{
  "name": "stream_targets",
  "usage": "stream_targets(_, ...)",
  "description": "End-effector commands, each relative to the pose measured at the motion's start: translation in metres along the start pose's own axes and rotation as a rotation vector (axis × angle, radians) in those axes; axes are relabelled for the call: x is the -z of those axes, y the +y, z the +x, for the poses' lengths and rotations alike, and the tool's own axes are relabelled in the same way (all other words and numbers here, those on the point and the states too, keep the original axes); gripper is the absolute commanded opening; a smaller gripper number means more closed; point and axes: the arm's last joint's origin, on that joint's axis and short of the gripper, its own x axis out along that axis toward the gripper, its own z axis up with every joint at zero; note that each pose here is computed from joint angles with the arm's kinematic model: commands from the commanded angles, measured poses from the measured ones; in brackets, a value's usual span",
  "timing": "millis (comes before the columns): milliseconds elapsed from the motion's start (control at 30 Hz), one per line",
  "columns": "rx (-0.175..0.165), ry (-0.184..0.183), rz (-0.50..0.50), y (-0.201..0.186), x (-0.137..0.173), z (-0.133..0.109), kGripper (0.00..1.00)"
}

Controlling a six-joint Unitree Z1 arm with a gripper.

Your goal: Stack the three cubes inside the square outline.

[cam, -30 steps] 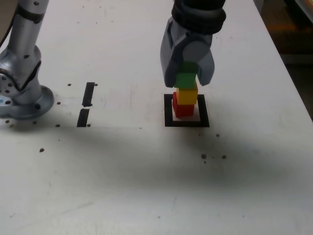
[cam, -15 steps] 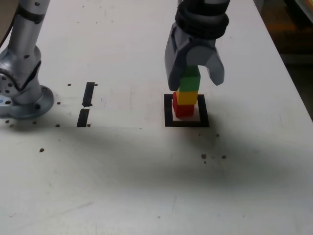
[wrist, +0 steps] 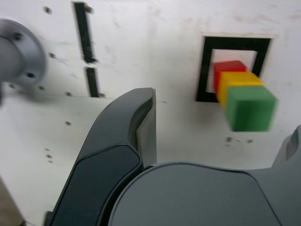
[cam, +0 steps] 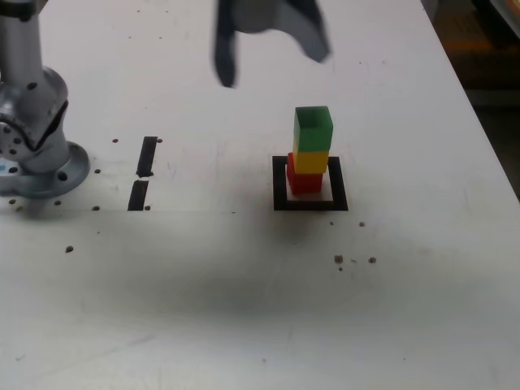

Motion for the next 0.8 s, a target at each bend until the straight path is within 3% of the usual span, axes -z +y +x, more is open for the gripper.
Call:
stream_targets(0,-0.003,-0.026,0.007,0.009,0.031,-0.008,1.0)
stream_targets(267,-0.014,0.14,0.047,0.016,0.069,0.04,1.0)
stream_targets(533,0.048,0.139,0.034,0.011,0.082,0.09,1.0)
stream_targets(767,0.071,0.16,0.017,0.015,0.095,0.111,1.0)
